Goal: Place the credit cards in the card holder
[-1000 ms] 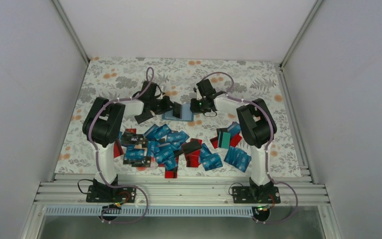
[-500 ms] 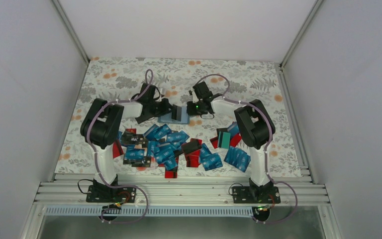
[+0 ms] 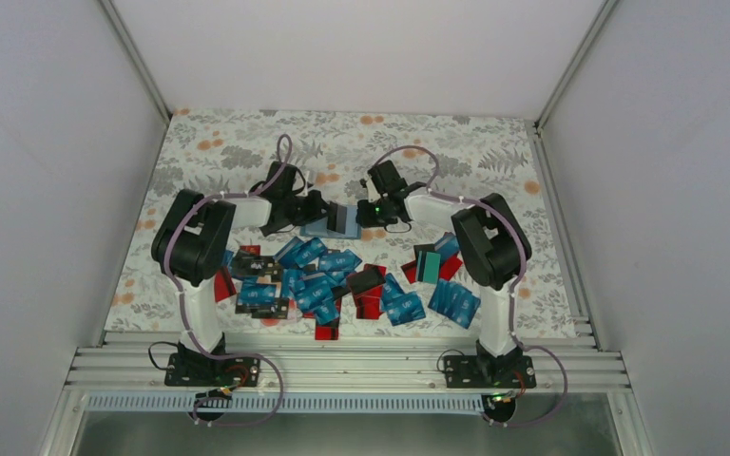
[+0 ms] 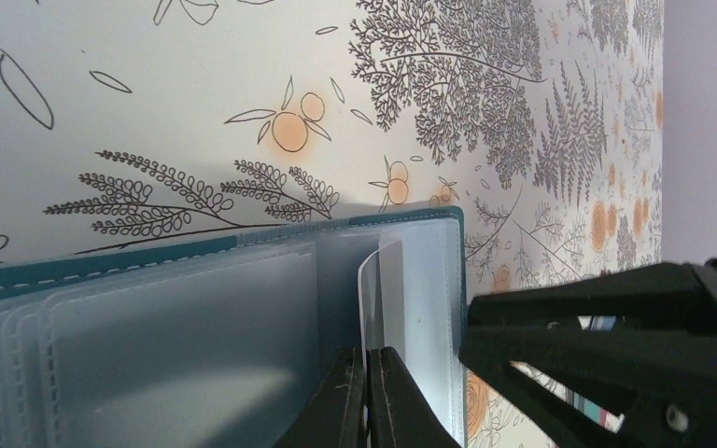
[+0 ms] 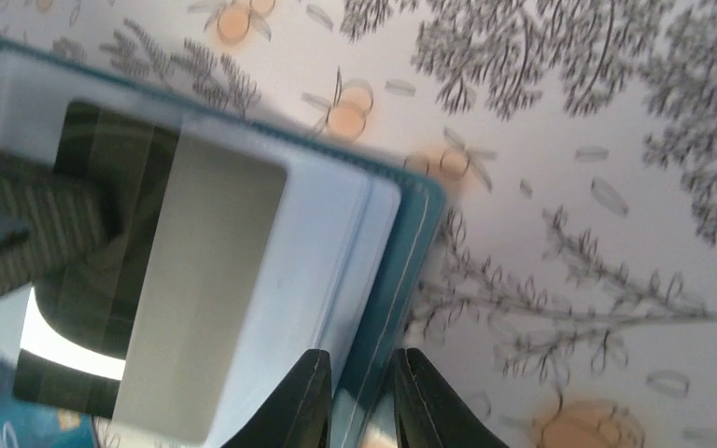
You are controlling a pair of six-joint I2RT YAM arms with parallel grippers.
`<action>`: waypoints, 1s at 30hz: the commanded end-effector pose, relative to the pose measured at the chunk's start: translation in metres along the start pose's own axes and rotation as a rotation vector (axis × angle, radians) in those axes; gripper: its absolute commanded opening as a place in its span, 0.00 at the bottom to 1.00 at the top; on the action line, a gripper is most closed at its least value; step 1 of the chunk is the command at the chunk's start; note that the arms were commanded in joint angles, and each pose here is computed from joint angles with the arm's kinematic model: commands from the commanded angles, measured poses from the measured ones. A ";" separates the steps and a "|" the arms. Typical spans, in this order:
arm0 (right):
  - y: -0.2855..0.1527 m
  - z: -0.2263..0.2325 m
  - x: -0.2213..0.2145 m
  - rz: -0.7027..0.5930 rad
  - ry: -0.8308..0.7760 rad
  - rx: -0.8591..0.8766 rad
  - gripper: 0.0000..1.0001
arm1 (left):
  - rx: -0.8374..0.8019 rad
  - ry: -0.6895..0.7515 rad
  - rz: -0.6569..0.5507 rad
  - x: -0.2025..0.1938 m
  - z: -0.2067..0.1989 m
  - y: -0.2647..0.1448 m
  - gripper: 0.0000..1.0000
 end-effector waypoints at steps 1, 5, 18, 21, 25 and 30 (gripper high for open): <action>-0.016 0.015 -0.016 0.036 -0.034 0.045 0.20 | 0.040 -0.013 0.030 -0.013 0.010 0.001 0.02; -0.014 0.015 -0.022 0.046 -0.027 0.060 0.19 | 0.041 -0.012 0.035 -0.015 0.010 0.002 0.02; 0.002 0.009 -0.033 0.076 -0.011 0.053 0.08 | 0.049 -0.009 0.043 -0.016 0.008 0.005 0.02; 0.002 0.009 -0.031 0.071 -0.012 0.055 0.08 | 0.049 -0.007 0.048 -0.017 0.007 0.007 0.02; 0.002 0.010 -0.031 0.071 -0.013 0.059 0.08 | 0.043 0.001 0.057 -0.019 0.003 0.011 0.02; 0.001 0.011 -0.028 0.067 -0.015 0.062 0.08 | 0.038 -0.002 0.059 -0.021 -0.002 0.015 0.02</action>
Point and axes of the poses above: each gripper's point midway between its finger pads, its own y axis out along the fingers, its own z axis along the line the jaws close on, x = y × z, the point moved 2 cm from there along -y, back along the fingers, and after that the axes turned 7 degrees about -y, right-handed, at the moved point
